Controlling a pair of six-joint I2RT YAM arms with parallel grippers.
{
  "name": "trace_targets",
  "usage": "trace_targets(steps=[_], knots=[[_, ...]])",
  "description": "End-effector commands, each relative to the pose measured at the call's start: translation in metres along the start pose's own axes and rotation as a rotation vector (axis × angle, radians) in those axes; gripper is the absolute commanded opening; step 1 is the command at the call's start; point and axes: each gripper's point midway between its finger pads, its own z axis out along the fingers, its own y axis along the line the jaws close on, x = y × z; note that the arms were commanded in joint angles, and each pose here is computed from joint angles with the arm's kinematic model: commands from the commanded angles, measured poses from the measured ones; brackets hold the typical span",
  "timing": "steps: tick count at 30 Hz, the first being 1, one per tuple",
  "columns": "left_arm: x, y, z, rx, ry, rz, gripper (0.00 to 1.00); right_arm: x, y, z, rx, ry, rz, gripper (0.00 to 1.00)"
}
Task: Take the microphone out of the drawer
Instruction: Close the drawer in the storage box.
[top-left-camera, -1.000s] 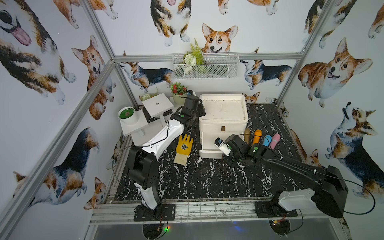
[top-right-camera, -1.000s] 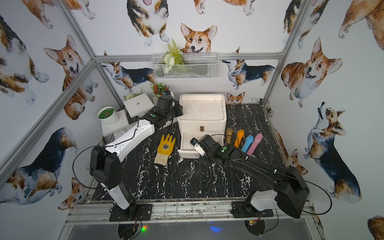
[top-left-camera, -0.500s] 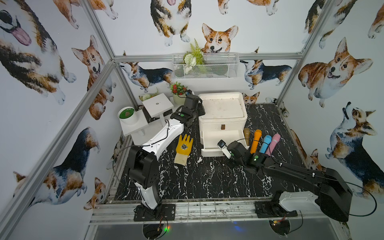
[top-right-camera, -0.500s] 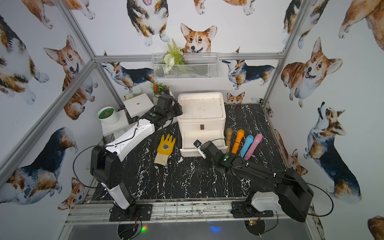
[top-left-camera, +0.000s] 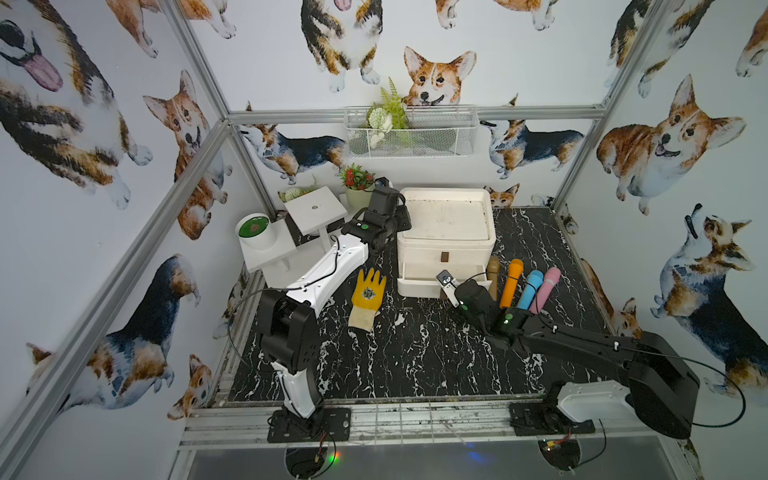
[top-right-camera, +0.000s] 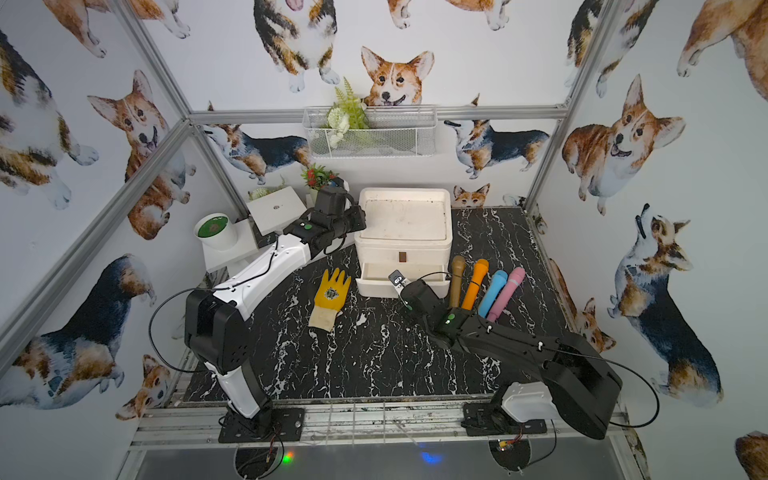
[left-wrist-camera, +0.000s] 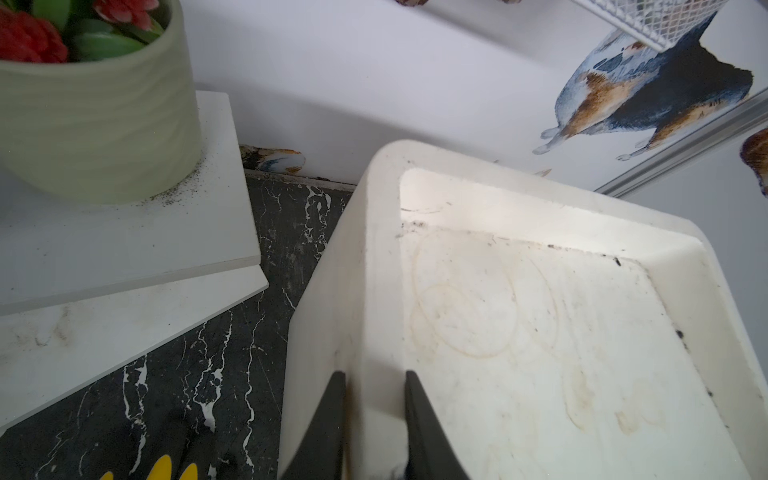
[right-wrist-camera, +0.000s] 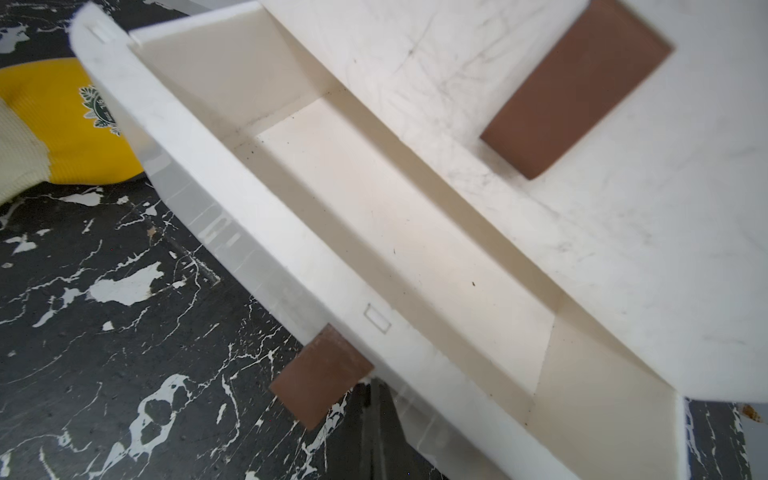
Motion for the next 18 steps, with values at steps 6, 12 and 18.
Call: trace_targets(steps=[6,12,18], knots=[[0.088,0.036,-0.009,-0.119,0.359,-0.003,0.04,-0.024,-0.007,0.015,0.073,-0.062,-0.017,0.00],[0.088,0.035,-0.009,-0.115,0.358,-0.007,0.04,-0.034,-0.016,0.031,0.149,-0.060,-0.059,0.00],[0.087,0.035,-0.011,-0.117,0.356,-0.007,0.04,-0.036,-0.030,0.050,0.166,-0.034,0.014,0.00]])
